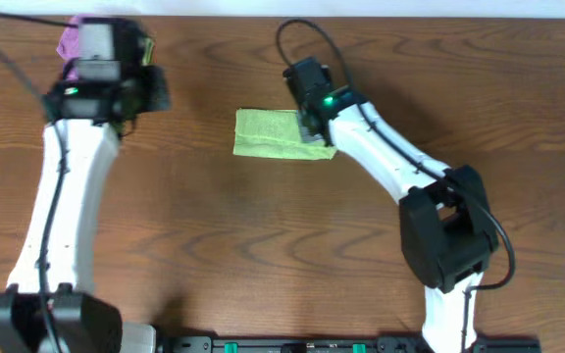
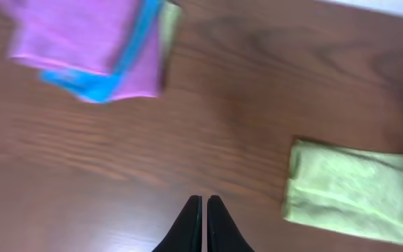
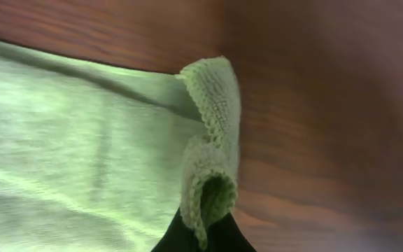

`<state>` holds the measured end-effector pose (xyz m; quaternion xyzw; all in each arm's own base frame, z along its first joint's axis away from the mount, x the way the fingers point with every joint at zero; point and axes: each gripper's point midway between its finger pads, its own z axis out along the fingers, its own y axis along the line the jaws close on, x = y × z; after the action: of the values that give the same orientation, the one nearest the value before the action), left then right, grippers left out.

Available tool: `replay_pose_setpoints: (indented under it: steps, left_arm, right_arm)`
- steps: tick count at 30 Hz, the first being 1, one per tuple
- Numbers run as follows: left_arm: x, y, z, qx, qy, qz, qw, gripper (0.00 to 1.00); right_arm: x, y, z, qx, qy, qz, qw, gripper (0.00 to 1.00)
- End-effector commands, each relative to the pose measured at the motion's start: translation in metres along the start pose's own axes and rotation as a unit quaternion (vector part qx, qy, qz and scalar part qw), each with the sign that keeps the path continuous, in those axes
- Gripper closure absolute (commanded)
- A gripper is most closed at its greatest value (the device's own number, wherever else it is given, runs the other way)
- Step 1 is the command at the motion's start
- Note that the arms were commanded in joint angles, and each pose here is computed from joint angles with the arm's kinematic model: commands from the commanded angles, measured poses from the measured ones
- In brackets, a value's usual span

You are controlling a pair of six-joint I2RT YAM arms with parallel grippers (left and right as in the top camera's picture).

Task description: Fold the cloth

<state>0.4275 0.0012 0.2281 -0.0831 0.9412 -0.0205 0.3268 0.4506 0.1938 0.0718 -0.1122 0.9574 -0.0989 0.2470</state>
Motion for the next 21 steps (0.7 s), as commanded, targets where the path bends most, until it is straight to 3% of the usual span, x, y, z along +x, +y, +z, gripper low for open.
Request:
replay_pose_setpoints:
  steps: [1, 10, 21]
  left_arm:
    - [-0.013, 0.03, -0.014, -0.022, -0.02, -0.018, 0.999, 0.94]
    - [-0.02, 0.069, -0.012, -0.012, -0.028, -0.034, 0.999, 0.94]
    - [-0.019, 0.052, -0.012, 0.038, -0.024, -0.035, 0.998, 0.94]
  right_arm:
    - [-0.02, 0.02, -0.021, 0.004, -0.048, -0.027, 0.998, 0.99]
    - [-0.03, 0.084, -0.037, -0.022, -0.111, -0.071, 0.991, 0.99]
    - [-0.026, 0.107, -0.015, -0.048, -0.109, -0.067, 0.991, 0.99]
